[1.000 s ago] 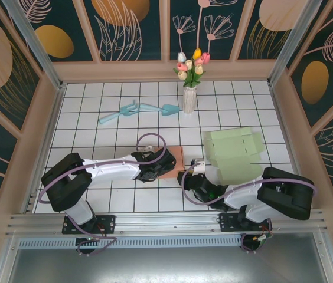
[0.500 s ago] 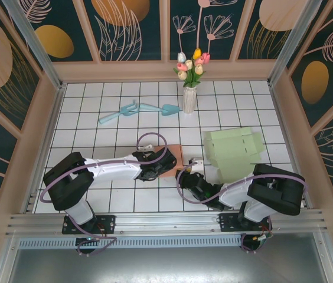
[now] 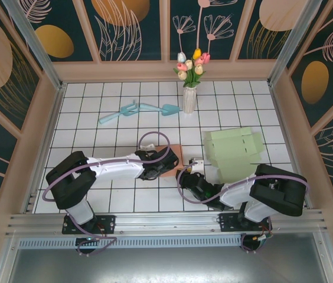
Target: Fold the paper box
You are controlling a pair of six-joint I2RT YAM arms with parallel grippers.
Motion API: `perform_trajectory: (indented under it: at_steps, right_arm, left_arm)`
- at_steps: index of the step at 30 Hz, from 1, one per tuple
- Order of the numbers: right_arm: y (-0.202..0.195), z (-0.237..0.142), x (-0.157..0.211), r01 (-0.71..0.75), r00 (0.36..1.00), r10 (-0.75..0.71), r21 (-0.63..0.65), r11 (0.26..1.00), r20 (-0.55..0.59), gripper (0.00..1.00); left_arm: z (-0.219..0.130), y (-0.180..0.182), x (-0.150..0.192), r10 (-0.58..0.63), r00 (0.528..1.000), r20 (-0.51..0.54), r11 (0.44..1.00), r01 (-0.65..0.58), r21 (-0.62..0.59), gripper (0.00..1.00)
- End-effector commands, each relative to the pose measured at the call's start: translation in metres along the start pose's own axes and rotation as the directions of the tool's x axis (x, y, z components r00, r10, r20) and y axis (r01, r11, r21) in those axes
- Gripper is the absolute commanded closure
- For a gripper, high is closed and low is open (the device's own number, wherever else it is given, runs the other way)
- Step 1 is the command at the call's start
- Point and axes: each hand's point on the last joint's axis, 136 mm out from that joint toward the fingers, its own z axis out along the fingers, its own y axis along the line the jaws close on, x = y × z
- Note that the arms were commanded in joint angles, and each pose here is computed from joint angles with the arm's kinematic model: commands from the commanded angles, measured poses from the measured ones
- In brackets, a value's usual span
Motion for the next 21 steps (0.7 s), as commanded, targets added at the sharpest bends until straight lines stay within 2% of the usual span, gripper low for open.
perform_trajectory:
  at_steps: [1, 10, 21]
  right_arm:
    - [-0.043, -0.006, 0.043, 0.163, 0.972, -0.141, 0.11, 0.98, -0.188, 0.64]
    - [-0.046, -0.003, 0.036, 0.173, 0.974, -0.153, 0.112, 0.978, -0.169, 0.67]
    - [-0.065, 0.006, 0.045, 0.186, 0.97, -0.157, 0.151, 0.971, -0.185, 0.67]
  left_arm:
    - [0.023, 0.106, 0.023, 0.161, 0.981, -0.108, 0.905, -0.19, -0.38, 0.06]
    - [0.026, 0.109, 0.021, 0.201, 0.973, -0.112, 0.883, -0.229, -0.409, 0.05]
    - [0.031, 0.11, 0.023, 0.219, 0.967, -0.127, 0.873, -0.253, -0.416, 0.05]
